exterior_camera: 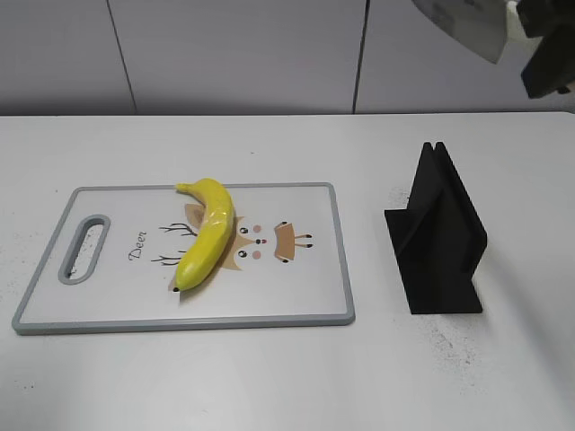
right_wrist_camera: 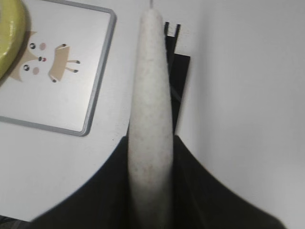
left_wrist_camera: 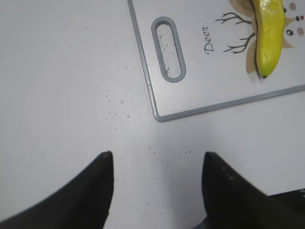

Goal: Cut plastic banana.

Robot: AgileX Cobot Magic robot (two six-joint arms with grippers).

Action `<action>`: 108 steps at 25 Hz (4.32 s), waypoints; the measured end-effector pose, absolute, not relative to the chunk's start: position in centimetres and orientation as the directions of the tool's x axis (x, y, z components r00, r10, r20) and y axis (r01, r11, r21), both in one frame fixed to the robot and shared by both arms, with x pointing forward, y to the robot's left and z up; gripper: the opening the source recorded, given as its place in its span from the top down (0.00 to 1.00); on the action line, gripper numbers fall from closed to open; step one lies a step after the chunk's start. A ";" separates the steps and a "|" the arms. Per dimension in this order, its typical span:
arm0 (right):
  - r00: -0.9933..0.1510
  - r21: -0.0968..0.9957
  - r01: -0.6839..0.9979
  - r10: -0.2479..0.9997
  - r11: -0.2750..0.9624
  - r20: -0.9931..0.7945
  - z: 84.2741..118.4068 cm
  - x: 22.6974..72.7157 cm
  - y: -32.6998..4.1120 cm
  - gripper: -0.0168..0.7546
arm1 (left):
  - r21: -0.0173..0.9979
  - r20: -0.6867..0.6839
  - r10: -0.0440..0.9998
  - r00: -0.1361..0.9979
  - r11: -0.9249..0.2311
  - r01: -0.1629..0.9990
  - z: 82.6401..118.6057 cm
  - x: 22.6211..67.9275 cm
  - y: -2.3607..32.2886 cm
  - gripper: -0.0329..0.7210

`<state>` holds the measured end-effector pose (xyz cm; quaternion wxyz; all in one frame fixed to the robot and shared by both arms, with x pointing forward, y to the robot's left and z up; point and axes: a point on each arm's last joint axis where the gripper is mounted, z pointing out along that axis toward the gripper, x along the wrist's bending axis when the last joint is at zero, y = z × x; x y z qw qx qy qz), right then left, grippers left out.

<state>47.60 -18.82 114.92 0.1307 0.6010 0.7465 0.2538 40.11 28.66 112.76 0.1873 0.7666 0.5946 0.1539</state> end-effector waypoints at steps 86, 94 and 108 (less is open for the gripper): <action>-0.027 0.370 0.929 0.992 -0.020 0.120 101.8 49.7 -18.2 0.77 | 0.853 0.089 0.982 0.167 -0.162 0.497 104.5 23.7 29.6 0.22; -0.024 0.344 0.939 0.994 -0.015 0.107 100.9 50.0 -18.1 0.77 | 0.852 0.090 0.982 0.165 -0.162 0.497 104.5 23.7 29.6 0.22; -0.045 0.347 0.938 0.994 0.008 0.100 101.0 50.0 -18.1 0.14 | 0.851 0.094 0.982 0.162 -0.164 0.498 104.4 23.8 29.6 0.22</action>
